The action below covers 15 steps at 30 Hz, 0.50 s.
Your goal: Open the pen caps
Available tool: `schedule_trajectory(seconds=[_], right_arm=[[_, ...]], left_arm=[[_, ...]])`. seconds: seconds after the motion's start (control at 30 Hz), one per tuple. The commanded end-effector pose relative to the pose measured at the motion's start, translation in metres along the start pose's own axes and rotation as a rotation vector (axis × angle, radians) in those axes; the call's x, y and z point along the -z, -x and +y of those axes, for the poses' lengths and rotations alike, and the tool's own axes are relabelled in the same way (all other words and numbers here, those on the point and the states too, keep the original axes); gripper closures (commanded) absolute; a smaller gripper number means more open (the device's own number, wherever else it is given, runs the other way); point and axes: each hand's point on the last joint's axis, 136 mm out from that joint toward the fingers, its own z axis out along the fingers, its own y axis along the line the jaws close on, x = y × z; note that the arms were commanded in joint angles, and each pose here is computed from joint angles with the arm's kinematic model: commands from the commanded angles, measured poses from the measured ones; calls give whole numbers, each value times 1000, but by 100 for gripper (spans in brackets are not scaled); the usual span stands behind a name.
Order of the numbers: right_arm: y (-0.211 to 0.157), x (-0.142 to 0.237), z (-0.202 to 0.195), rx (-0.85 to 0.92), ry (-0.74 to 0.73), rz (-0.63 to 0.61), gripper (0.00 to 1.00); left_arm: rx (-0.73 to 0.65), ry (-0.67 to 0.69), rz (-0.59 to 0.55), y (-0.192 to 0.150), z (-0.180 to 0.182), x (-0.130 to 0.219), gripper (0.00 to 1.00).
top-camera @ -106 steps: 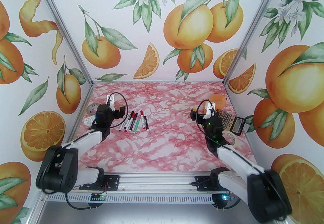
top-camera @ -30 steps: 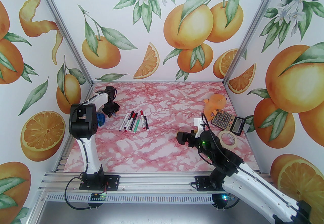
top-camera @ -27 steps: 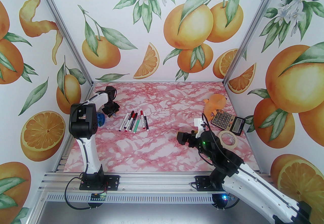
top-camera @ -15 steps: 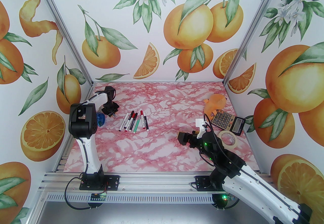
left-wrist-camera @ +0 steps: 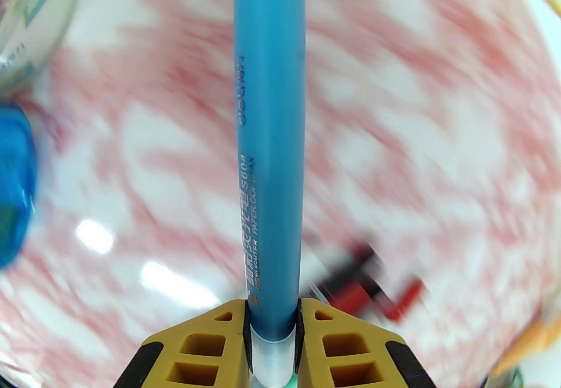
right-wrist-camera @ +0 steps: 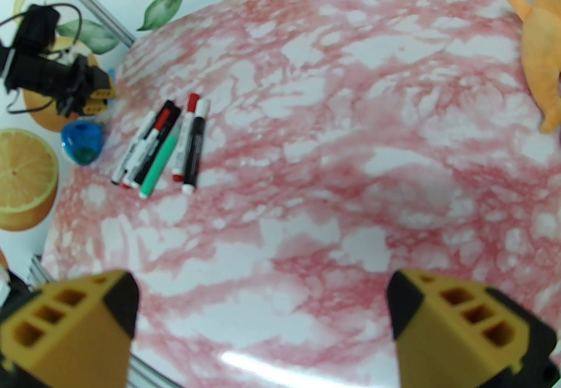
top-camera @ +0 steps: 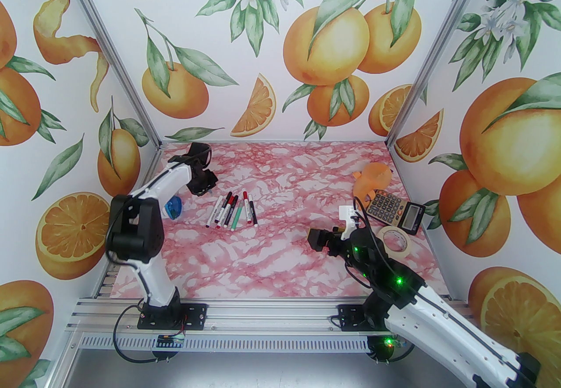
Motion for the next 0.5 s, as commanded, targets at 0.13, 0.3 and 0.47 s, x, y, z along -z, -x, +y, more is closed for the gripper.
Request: schedule_trajectory(seconds=[0.13,0.3,0.47], right_arm=[[4,14,1,-14,-11,8,0],[-2,18,-3,-10,-30,45,0],[-8,20,-2,-21,-16,70,0]], left_arm=[[-102,-44,54,-109,-25,24,80],[-102,-57,45,-183,-26,34,81],[-59,-58,35,-232,-15,41,80]])
